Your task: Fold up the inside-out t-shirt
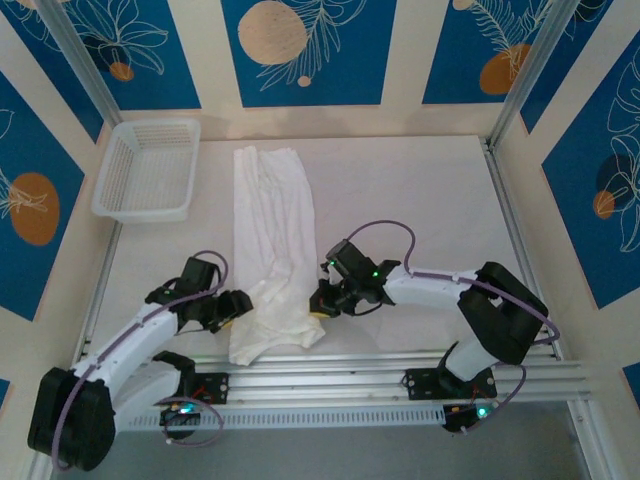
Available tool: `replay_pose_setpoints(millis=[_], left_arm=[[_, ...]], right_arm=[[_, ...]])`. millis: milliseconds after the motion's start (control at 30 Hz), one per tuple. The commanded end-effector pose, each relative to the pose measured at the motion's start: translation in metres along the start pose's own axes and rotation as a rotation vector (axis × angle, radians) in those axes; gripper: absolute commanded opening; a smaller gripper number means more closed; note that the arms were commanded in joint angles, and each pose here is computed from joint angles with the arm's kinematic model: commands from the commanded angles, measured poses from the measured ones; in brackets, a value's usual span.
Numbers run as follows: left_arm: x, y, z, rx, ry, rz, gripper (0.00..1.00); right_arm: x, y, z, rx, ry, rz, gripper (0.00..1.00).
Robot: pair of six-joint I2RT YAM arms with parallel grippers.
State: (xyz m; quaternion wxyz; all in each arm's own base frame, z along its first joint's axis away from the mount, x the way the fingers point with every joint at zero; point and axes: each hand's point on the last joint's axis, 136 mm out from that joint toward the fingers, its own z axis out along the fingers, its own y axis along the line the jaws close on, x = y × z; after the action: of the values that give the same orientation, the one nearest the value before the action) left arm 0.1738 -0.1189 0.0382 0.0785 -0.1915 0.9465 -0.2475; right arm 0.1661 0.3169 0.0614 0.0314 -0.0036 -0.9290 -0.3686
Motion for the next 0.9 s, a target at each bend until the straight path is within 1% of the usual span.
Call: replay_pose_setpoints(millis=[0,33,100,167,200,267,300,333,467,533,633,767,867], left_arm=[[-0.002,-0.002,0.007,0.030,0.002,-0.025,0.61],[-0.003,-0.002,0.008,0.031,-0.003,-0.027,0.58],[-0.003,-0.002,0.012,0.041,-0.005,-0.036,0.49],[-0.004,-0.005,0.015,0.073,-0.005,-0.048,0.38],[-0.004,-0.008,0.016,0.087,-0.005,-0.054,0.32],[-0.004,-0.011,0.017,0.112,-0.002,-0.068,0.11],[-0.003,-0.012,0.017,0.117,0.004,-0.074,0.03],[-0.002,-0.013,0.016,0.120,0.007,-0.075,0.00],[0.010,-0.014,0.008,0.144,0.036,-0.087,0.00],[0.020,-0.015,0.008,0.167,0.046,-0.129,0.00],[0.036,-0.023,0.010,0.237,0.058,-0.190,0.00],[0.045,-0.031,-0.006,0.240,0.012,-0.170,0.00],[0.041,-0.038,-0.019,0.267,-0.027,-0.183,0.00]], right_arm=[[0.003,-0.010,-0.001,0.026,0.003,0.021,0.00],[0.002,-0.010,-0.001,0.026,0.003,0.023,0.00],[0.003,-0.011,-0.001,0.030,0.005,0.025,0.00],[0.003,-0.013,0.000,0.035,0.002,0.030,0.00],[0.003,-0.014,-0.001,0.034,0.000,0.032,0.00],[0.003,-0.015,-0.002,0.039,-0.006,0.037,0.00],[0.003,-0.017,-0.004,0.044,-0.012,0.042,0.00],[0.002,-0.019,-0.006,0.050,-0.024,0.050,0.00],[0.011,-0.031,-0.023,0.056,-0.060,0.061,0.00],[0.025,-0.037,-0.032,0.054,-0.058,0.026,0.00],[0.049,-0.053,-0.045,0.067,-0.044,0.006,0.00],[0.065,-0.048,-0.070,0.030,-0.065,-0.013,0.00],[0.059,-0.035,-0.088,0.010,-0.120,-0.041,0.00]])
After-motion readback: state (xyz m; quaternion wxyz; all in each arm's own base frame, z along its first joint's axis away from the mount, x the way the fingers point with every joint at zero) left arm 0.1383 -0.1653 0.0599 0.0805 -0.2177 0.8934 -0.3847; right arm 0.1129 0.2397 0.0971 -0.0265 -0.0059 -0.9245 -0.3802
